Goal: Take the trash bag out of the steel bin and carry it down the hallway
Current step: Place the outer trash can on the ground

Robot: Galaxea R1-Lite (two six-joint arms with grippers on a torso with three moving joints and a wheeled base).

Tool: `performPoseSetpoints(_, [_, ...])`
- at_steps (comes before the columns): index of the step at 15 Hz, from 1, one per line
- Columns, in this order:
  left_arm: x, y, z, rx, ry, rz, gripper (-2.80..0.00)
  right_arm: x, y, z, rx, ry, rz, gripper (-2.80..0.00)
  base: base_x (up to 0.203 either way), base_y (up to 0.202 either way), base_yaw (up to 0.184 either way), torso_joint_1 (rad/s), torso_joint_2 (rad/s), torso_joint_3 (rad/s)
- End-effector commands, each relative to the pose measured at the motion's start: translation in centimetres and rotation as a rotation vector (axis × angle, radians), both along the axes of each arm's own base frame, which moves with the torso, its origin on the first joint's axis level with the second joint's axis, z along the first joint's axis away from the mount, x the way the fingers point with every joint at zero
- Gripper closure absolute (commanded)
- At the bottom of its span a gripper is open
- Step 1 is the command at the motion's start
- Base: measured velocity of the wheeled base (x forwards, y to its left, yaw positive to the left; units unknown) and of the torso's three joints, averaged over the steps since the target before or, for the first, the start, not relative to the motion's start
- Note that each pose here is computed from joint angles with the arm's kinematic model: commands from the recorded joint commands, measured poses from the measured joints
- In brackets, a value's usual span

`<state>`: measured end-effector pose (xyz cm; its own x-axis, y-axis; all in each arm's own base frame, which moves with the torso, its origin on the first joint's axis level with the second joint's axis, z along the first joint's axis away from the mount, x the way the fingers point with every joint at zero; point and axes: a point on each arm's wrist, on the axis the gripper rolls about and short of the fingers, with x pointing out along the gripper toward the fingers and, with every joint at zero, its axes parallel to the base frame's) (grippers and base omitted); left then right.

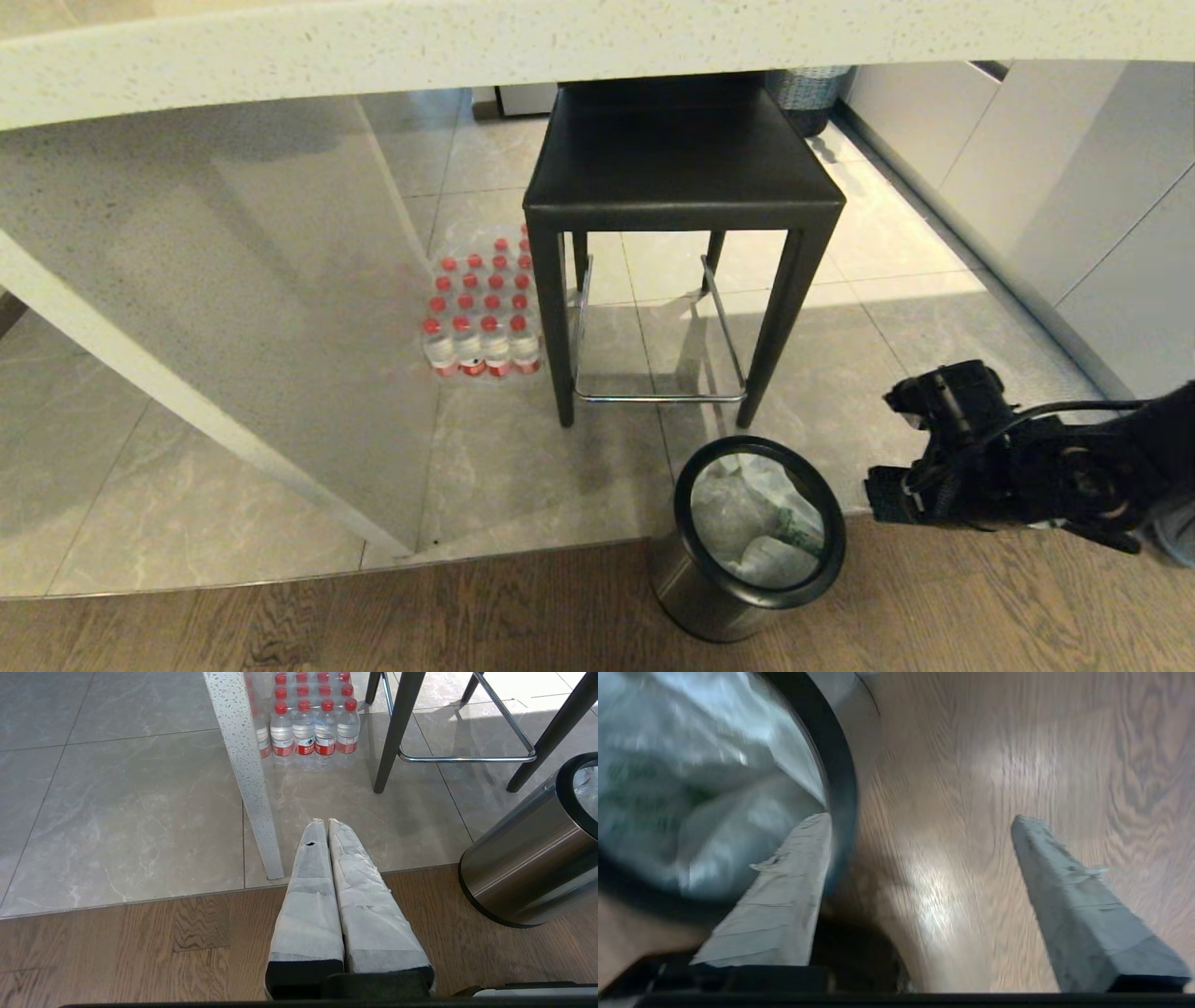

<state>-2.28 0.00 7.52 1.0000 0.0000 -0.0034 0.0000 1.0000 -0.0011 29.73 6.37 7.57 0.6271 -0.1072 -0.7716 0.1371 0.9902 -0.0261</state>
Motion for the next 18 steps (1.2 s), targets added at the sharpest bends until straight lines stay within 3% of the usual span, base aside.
performPoseSetpoints(1, [0.0, 0.0, 0.0, 0.000, 0.000, 0.000, 0.00, 2.3, 0.9, -2.9, -0.021, 0.054, 0.005, -2.80, 0.000, 0.000, 0.000, 0.000, 0.00, 0.000])
performPoseSetpoints(9, [0.0, 0.0, 0.0, 0.000, 0.000, 0.000, 0.00, 4.8, 2.6, -5.9, -0.047, 0.079, 0.019, -2.80, 0.000, 0.000, 0.000, 0.000, 0.00, 0.000])
performPoseSetpoints(10, [0.0, 0.0, 0.0, 0.000, 0.000, 0.000, 0.00, 4.8, 2.6, -6.1, -0.059, 0.074, 0.010, 0.00, 0.000, 0.000, 0.000, 0.000, 0.00, 0.000])
performPoseSetpoints(13, [0.0, 0.0, 0.0, 0.000, 0.000, 0.000, 0.00, 5.3, 2.7, -6.5, -0.063, 0.049, 0.017, 0.00, 0.000, 0.000, 0.000, 0.000, 0.00, 0.000])
performPoseSetpoints(15, [0.0, 0.0, 0.0, 0.000, 0.000, 0.000, 0.00, 5.3, 2.9, -6.5, -0.104, 0.036, 0.000, 0.00, 0.000, 0.000, 0.000, 0.000, 0.00, 0.000])
performPoseSetpoints(18, [0.0, 0.0, 0.0, 0.000, 0.000, 0.001, 0.00, 5.2, 2.9, -5.3, -0.115, -0.001, -0.022, 0.00, 0.000, 0.000, 0.000, 0.000, 0.00, 0.000])
